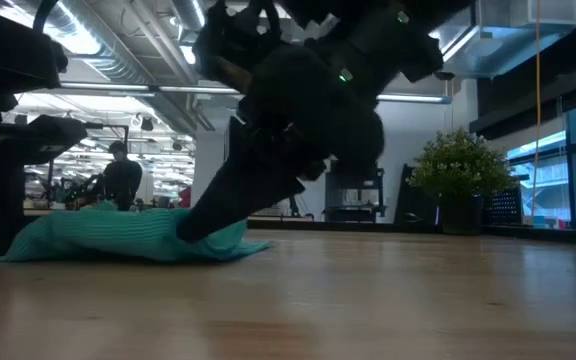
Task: Roll microfiber towels into tight, uniform cylinder then place into a basket
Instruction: Roll the blue microfiber cloth
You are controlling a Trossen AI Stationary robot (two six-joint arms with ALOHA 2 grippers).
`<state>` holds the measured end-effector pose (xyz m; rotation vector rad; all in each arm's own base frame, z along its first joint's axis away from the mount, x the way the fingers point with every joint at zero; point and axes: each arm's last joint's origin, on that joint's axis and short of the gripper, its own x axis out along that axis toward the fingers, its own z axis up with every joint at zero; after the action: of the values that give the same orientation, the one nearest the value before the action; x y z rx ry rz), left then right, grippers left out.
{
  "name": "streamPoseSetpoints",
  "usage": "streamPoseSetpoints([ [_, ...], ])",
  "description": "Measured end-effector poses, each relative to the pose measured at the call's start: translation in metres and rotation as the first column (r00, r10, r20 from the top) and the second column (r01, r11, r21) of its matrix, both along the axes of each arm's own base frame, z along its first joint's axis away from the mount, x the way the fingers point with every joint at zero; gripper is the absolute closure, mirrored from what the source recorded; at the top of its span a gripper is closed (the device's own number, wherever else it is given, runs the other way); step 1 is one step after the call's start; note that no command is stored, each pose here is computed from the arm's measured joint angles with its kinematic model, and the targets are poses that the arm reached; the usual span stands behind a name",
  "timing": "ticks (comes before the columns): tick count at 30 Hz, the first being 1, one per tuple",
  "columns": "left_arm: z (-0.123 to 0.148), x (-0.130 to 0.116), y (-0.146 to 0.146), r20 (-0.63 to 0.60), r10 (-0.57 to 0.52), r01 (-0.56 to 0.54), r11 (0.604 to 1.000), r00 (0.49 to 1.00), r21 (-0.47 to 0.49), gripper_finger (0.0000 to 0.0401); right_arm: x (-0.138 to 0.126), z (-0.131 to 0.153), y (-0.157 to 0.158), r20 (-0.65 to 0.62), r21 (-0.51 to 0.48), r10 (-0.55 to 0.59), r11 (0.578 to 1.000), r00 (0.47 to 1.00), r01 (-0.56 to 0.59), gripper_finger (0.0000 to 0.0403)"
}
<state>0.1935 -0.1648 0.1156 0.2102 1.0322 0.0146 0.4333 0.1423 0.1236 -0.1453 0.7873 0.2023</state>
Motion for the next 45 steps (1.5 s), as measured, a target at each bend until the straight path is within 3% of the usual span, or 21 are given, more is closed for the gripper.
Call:
streamPoseSetpoints([
  [6,0.0,-0.001,0.0,-0.016,-0.005,0.005,1.0,1.0,-0.009,0.0396,0.012,0.022,-0.003,-0.024,0.003,-0.026,1.0,0.999,0.026,0.0401],
  [12,-0.001,-0.001,0.0,-0.022,-0.008,0.008,1.0,1.0,-0.01,0.0399,0.02,0.038,-0.02,-0.116,0.082,-0.158,0.982,0.981,0.168,0.0401],
  [19,-0.001,-0.001,0.0,-0.032,-0.043,0.044,0.999,0.999,0.005,0.04,0.028,0.041,-0.053,-0.168,0.199,-0.273,0.932,0.947,0.304,0.0401],
  [23,-0.001,-0.001,0.0,-0.034,-0.055,0.055,0.998,0.998,0.011,0.04,0.025,0.028,-0.073,-0.216,0.194,-0.324,0.911,0.921,0.365,0.0401],
  [28,0.001,-0.001,0.0,-0.033,-0.056,0.056,0.998,0.998,0.005,0.0401,0.02,0.018,-0.083,-0.244,0.185,-0.335,0.905,0.91,0.383,0.0401],
  [35,0.024,0.007,0.004,-0.052,-0.033,0.033,0.999,0.998,-0.018,0.0401,0.016,0.008,-0.087,-0.252,0.175,-0.339,0.905,0.906,0.387,0.04],
  [45,0.063,0.032,0.022,-0.086,0.091,-0.091,0.996,0.992,0.002,0.0401,0.014,0.007,-0.089,-0.258,0.14,-0.339,0.913,0.905,0.383,0.04],
])
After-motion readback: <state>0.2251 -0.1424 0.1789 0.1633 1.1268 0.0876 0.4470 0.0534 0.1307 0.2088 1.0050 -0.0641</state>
